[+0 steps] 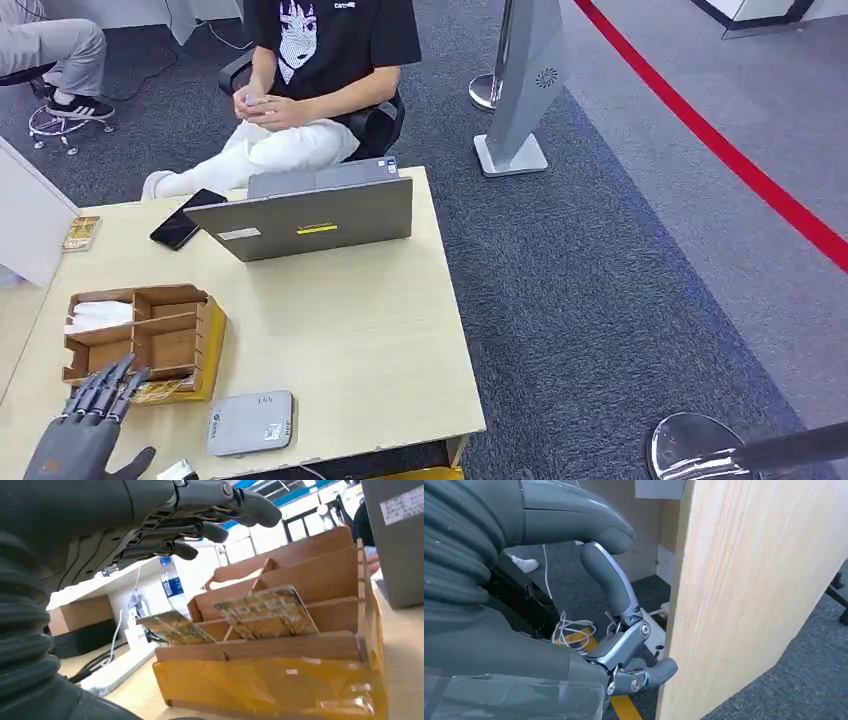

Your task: Pass the card to the sensor for recognition and then transmit it.

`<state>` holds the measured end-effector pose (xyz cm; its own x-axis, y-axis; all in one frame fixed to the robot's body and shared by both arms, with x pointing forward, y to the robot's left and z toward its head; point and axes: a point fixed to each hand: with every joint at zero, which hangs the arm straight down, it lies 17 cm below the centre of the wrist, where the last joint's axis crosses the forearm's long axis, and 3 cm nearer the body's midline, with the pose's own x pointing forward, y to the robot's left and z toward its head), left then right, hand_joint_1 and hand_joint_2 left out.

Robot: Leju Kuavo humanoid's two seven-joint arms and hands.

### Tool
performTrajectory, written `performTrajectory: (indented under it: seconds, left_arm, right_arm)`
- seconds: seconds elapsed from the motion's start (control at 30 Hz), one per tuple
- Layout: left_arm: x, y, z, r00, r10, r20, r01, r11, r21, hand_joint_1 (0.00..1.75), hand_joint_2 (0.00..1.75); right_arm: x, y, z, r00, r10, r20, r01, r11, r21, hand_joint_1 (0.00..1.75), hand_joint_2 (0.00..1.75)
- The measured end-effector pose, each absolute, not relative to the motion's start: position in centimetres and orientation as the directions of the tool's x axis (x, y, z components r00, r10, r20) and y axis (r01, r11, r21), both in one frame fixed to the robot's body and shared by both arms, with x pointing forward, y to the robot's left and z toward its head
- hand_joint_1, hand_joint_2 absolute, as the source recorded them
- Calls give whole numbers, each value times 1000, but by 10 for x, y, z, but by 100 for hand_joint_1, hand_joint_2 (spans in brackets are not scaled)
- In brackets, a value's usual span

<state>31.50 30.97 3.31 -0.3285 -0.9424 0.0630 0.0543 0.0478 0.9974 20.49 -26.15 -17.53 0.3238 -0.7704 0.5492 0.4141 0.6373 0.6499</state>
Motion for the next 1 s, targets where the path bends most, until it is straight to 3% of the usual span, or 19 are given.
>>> performTrajectory:
  seconds: [1.0]
  left_arm:
    - [349,305,30,-311,-948,68,49,55,997,0,175]
  right_arm:
    - [205,-260,-176,329,-766,553,417,643,643,0,175]
